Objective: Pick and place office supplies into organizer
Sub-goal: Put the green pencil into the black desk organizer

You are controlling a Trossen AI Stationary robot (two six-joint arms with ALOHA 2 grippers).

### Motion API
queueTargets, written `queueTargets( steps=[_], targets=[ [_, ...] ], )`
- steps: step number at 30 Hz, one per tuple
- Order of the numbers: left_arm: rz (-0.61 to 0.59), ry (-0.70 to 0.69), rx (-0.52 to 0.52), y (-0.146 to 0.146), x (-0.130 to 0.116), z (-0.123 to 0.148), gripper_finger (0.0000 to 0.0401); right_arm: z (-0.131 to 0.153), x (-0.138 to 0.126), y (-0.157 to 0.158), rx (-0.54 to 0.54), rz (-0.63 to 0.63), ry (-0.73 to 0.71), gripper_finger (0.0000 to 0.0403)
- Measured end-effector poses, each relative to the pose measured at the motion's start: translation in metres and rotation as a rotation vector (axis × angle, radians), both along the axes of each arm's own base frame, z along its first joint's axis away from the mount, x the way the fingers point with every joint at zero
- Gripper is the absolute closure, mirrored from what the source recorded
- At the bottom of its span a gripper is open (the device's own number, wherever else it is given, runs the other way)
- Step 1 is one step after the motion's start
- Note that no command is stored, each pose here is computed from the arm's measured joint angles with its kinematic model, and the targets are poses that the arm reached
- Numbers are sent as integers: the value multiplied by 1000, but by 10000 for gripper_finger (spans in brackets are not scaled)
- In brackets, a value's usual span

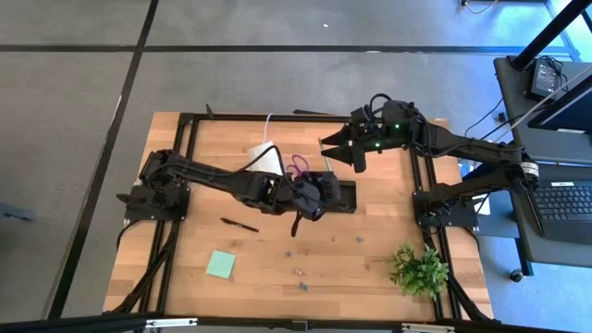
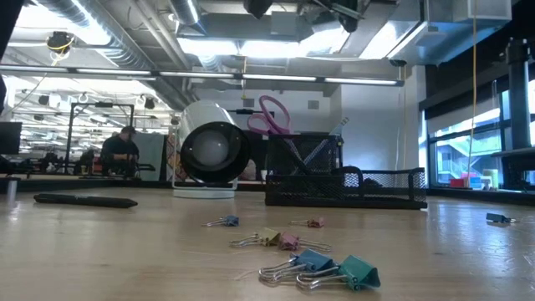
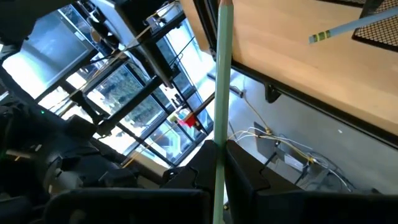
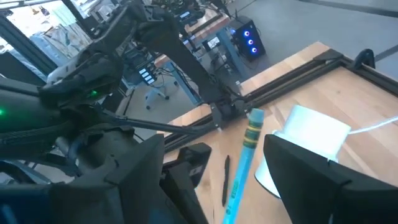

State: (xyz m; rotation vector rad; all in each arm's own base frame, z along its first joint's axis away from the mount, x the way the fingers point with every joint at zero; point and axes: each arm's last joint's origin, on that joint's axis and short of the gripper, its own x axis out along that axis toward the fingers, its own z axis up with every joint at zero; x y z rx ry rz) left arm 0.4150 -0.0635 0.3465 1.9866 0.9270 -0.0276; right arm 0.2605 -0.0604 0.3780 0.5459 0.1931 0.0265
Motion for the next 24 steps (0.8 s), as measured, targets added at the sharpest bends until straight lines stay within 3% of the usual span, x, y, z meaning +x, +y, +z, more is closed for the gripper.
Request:
queueTargets(
  steps=[8, 24],
  targets=[
    [14, -37, -9, 7, 3, 3, 388, 0, 0, 0, 9, -2, 2, 127],
    [-12, -11, 14, 12, 4, 3, 388, 0, 0, 0, 31, -7, 6, 194]
  ],
)
